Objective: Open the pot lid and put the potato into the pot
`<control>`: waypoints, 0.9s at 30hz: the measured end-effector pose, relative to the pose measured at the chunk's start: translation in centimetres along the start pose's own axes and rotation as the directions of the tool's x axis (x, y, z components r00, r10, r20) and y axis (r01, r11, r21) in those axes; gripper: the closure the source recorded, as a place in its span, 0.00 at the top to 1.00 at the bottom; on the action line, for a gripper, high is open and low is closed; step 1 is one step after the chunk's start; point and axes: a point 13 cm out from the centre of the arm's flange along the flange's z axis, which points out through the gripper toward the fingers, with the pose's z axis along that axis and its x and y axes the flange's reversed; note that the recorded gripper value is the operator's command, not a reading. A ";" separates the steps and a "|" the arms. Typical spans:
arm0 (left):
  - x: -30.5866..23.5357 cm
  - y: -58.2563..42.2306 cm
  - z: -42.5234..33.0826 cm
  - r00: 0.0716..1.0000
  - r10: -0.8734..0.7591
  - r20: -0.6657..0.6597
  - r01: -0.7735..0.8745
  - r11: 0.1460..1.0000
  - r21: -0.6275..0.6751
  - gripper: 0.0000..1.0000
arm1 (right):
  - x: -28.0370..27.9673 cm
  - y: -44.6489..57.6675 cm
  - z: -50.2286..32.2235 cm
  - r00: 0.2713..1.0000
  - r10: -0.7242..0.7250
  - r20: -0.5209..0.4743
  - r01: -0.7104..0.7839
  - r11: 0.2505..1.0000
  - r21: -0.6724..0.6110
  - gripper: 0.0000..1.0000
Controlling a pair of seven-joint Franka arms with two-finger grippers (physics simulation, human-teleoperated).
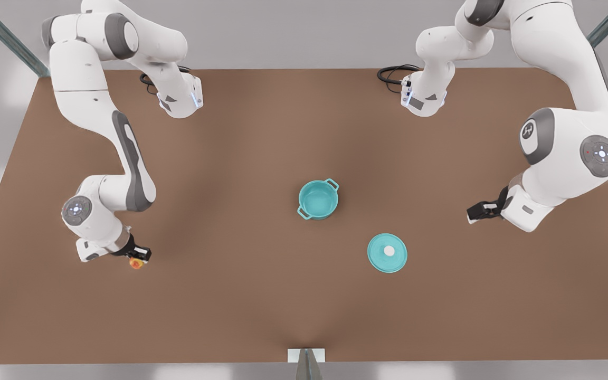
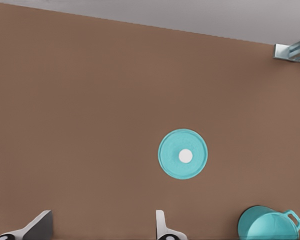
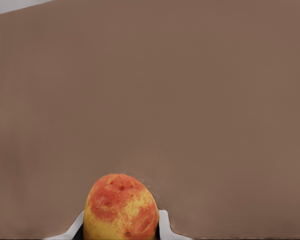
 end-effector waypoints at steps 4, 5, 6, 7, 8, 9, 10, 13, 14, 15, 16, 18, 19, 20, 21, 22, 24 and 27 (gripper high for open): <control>0.3 0.3 0.1 0.999 0.049 -0.013 -0.049 0.999 -0.012 1.00 | 4.1 11.7 -2.3 0.997 -0.043 -0.057 0.041 0.998 -0.038 0.57; 0.4 0.3 0.1 0.998 0.059 -0.017 -0.059 0.998 -0.013 1.00 | 5.5 14.3 -2.7 0.996 -0.050 -0.076 0.046 0.998 -0.048 0.57; 0.5 0.4 0.1 0.997 0.068 -0.020 -0.069 0.997 -0.017 1.00 | 7.1 17.0 -3.2 0.994 -0.057 -0.096 0.051 0.997 -0.063 0.57; 0.6 0.5 0.1 0.997 0.078 -0.024 -0.078 0.997 -0.020 1.00 | 8.4 19.6 -3.9 0.992 -0.064 -0.113 0.055 0.995 -0.079 0.57; 0.6 0.6 0.2 0.996 0.087 -0.027 -0.088 0.996 -0.023 1.00 | 9.9 21.9 -4.4 0.989 -0.068 -0.132 0.056 0.994 -0.093 0.57; 0.7 0.6 0.2 0.995 0.095 -0.031 -0.096 0.995 -0.024 1.00 | 11.5 24.0 -4.9 0.986 -0.072 -0.151 0.057 0.993 -0.103 0.57; 0.8 0.7 0.2 0.994 0.103 -0.034 -0.104 0.994 -0.026 1.00 | 12.9 26.3 -5.6 0.984 -0.078 -0.159 0.060 0.992 -0.113 0.57; 1.0 0.8 0.3 0.991 0.124 -0.042 -0.125 0.992 -0.028 1.00 | 18.3 33.4 -7.4 0.978 -0.107 -0.180 0.085 0.988 -0.127 0.57; 1.0 0.8 0.3 0.991 0.130 -0.044 -0.131 0.991 -0.028 1.00 | 20.1 35.1 -7.5 0.976 -0.110 -0.190 0.087 0.988 -0.126 0.57; 1.0 0.8 0.3 0.990 0.136 -0.045 -0.137 0.990 -0.029 1.00 | 21.5 37.0 -7.4 0.974 -0.111 -0.199 0.086 0.988 -0.127 0.57; 1.0 0.8 0.3 0.989 0.141 -0.046 -0.143 0.989 -0.029 1.00 | 22.9 38.7 -7.2 0.972 -0.110 -0.208 0.084 0.988 -0.127 0.57; 1.1 0.8 0.3 0.987 0.152 -0.047 -0.153 0.988 -0.029 1.00 | 25.8 41.3 -6.0 0.967 -0.101 -0.233 0.076 0.991 -0.113 0.57; 1.1 0.8 0.3 0.987 0.156 -0.048 -0.158 0.987 -0.030 1.00 | 26.8 42.6 -5.4 0.966 -0.092 -0.242 0.067 0.992 -0.109 0.57; 1.1 0.9 0.3 0.986 0.161 -0.049 -0.162 0.986 -0.030 1.00 | 27.8 43.5 -4.6 0.965 -0.080 -0.251 0.056 0.993 -0.101 0.57; 1.1 0.9 0.3 0.985 0.165 -0.049 -0.166 0.986 -0.029 1.00 | 28.8 44.1 -3.7 0.963 -0.068 -0.262 0.046 0.995 -0.090 0.56; 1.1 0.9 0.3 0.984 0.169 -0.050 -0.170 0.985 -0.029 1.00 | 29.4 45.0 -2.8 0.962 -0.054 -0.268 0.032 0.996 -0.084 0.56; 1.1 0.9 0.3 0.983 0.176 -0.051 -0.178 0.984 -0.029 1.00 | 29.3 46.2 -1.3 0.967 -0.016 -0.256 -0.002 0.998 -0.067 0.56; 1.1 0.9 0.3 0.981 0.185 -0.052 -0.187 0.982 -0.029 1.00 | 29.4 47.1 0.0 0.967 0.039 -0.251 -0.053 0.997 -0.047 0.56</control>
